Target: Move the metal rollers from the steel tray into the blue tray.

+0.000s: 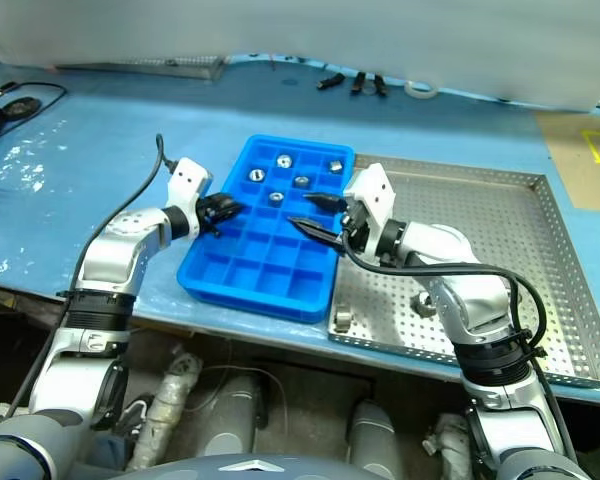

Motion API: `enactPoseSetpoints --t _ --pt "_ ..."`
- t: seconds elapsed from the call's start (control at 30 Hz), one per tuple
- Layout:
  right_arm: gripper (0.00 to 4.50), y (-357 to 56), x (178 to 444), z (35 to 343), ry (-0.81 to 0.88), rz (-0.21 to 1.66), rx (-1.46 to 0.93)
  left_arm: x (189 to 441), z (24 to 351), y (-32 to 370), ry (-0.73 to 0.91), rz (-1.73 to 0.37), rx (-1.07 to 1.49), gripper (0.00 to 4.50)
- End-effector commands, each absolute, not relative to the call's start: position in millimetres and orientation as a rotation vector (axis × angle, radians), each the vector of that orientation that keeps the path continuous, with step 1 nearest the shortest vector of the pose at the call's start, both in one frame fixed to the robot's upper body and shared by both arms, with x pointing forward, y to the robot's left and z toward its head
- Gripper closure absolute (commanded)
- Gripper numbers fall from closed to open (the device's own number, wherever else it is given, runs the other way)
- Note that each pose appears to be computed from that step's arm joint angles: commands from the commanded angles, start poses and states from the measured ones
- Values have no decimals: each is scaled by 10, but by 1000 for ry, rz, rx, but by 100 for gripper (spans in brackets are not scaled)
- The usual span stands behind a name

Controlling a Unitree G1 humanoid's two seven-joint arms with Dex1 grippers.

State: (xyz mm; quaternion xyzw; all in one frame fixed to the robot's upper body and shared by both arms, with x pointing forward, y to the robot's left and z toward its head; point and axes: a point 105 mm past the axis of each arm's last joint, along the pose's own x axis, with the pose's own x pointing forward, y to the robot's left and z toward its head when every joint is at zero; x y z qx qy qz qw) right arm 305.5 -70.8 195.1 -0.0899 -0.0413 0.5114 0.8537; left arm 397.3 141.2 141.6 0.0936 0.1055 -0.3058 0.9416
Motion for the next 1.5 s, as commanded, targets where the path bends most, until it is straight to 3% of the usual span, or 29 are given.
enactPoseSetpoints --t 0.03,0.13,0.4,0.7,0.87,1.1,1.33,1.5 --pt "203 -721 3022 2064 -141 1072 -218 3944 1500 1367 185 -647 206 318" --pt "203 -721 3001 2040 -136 1065 -214 3920 1459 1379 210 -656 204 318" --pt "203 -742 2994 2038 -137 1037 -213 4036 1599 1476 185 -604 208 67" --pt "203 -913 2972 2069 -122 971 -227 3971 1975 1063 96 -878 211 67" --pt "203 -1143 2897 2040 -102 846 -231 3901 2089 537 67 -1125 229 67" --pt "203 -1461 2666 1909 -53 642 -228 3630 1815 -111 156 -1508 354 67" --pt "203 -1621 2426 1831 -34 478 -208 3281 1711 -304 201 -1904 556 67" --pt "203 -1612 2338 1789 -34 419 -189 3337 1742 -361 200 -1926 694 67"
